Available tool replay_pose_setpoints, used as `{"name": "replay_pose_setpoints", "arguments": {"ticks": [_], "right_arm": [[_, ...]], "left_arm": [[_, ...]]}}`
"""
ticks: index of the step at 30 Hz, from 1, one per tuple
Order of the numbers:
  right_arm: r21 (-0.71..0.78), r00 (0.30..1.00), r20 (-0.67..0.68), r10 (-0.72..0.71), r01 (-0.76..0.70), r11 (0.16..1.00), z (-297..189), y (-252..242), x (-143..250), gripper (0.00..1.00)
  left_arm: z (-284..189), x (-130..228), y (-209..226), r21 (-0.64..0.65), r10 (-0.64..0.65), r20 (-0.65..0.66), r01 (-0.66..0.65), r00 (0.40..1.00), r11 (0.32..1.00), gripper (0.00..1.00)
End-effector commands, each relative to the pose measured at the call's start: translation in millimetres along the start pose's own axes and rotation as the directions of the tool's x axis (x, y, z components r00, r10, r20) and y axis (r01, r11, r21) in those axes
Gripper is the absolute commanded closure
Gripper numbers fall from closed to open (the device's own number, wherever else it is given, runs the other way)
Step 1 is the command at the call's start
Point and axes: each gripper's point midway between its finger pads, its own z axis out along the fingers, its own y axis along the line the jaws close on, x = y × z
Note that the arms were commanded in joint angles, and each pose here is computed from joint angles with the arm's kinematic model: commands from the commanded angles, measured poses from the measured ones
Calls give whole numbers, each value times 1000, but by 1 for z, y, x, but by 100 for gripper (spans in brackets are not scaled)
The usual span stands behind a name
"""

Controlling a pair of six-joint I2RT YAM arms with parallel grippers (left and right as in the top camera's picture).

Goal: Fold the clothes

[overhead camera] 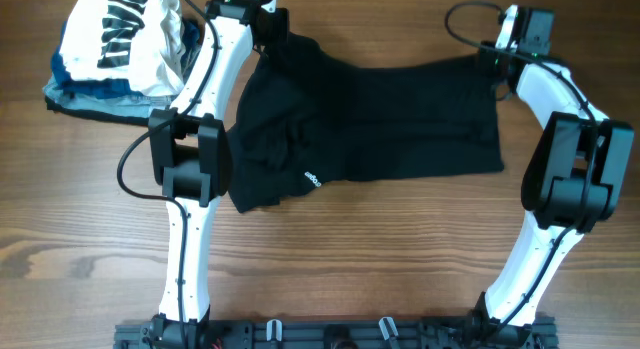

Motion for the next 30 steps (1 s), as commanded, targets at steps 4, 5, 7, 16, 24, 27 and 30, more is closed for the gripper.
{"name": "replay_pose_setpoints", "arguments": {"ticks": [4, 5, 7, 16, 24, 27, 30], "right_arm": [[-10, 1000, -7, -13, 13, 1000, -18, 4, -32, 96], [-9, 999, -35, -11, 11, 1000, -22, 3, -29, 96], [-24, 997, -74, -15, 14, 1000, -31, 4, -25, 96], [-105, 987, -143, -73, 58, 993, -81, 15, -21, 96], [-127, 944, -329, 32, -78, 989, -95, -4, 23, 96], [-137, 912, -401, 83, -149, 979, -105, -16, 39, 96], [-159, 875, -466, 135, -232, 960, -116, -24, 53, 96]], "left_arm": [[-21, -6, 3, -39, 0, 10, 0, 1000, 999, 96], [-28, -7, 3, -40, 1, 7, 0, 1000, 999, 96], [-46, -9, 2, -40, 1, 6, -1, 1000, 999, 96], [-138, 7, -21, 12, 26, -75, -25, 997, 1000, 96], [-151, 81, -53, 39, 88, -349, -80, 933, 996, 96], [-158, 100, -56, 35, 97, -421, -91, 902, 995, 96], [-159, 115, -40, -38, 56, -479, -84, 876, 996, 96]]}}
